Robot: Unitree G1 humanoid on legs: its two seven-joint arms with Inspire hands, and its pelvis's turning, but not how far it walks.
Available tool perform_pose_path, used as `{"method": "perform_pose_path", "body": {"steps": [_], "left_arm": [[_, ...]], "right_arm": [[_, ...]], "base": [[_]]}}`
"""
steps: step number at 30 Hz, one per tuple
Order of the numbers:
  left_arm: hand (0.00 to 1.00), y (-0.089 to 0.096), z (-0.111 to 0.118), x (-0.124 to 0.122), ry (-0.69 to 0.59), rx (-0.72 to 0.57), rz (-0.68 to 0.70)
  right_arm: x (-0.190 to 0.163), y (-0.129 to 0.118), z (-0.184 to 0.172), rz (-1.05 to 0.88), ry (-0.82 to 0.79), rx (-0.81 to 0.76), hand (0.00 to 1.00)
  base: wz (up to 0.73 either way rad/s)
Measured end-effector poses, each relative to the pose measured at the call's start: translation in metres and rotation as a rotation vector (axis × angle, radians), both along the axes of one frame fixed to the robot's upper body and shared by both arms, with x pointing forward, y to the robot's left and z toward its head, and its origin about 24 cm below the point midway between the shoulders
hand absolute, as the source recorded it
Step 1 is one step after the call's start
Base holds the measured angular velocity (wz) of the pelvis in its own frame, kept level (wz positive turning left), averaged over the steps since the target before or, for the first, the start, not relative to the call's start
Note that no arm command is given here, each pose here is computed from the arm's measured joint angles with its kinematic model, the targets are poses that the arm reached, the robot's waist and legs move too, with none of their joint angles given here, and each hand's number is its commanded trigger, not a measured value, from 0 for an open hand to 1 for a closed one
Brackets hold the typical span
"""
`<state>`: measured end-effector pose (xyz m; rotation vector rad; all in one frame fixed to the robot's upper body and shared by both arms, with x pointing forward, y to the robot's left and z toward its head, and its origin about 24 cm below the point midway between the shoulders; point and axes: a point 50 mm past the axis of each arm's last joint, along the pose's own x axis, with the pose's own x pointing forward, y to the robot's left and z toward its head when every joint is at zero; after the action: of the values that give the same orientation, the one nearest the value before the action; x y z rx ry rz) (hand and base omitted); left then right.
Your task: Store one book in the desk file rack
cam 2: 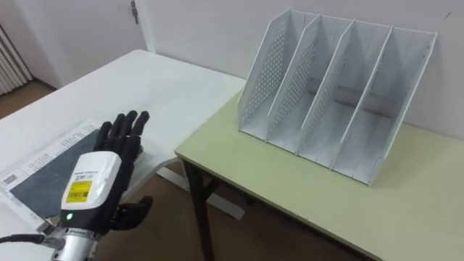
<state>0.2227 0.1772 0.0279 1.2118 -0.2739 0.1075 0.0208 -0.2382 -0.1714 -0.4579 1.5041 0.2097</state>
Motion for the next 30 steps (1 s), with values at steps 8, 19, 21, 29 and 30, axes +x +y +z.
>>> {"method": "perform_pose_path", "body": {"steps": [8, 19, 21, 29, 30], "left_arm": [[0.00, 0.015, -0.018, -0.010, 0.070, 0.020, 0.088], [0.00, 0.029, -0.025, -0.011, 0.110, 0.042, 0.174], [0.00, 0.029, -0.025, -0.011, 0.113, 0.042, 0.177], [0.00, 0.032, -0.026, -0.012, 0.131, 0.051, 0.205], [0.00, 0.032, -0.027, -0.012, 0.133, 0.052, 0.208]], "right_arm": [[-0.003, -0.002, 0.000, -0.008, 0.025, 0.001, 0.00], [-0.005, -0.001, 0.000, -0.011, 0.055, 0.022, 0.00], [-0.005, -0.002, 0.000, -0.012, 0.055, 0.022, 0.00], [-0.006, -0.005, 0.001, -0.017, 0.076, 0.022, 0.00], [-0.006, -0.005, 0.001, -0.017, 0.076, 0.021, 0.00]], "base": [[0.00], [0.00], [-0.03], [-0.02], [0.00]]}}
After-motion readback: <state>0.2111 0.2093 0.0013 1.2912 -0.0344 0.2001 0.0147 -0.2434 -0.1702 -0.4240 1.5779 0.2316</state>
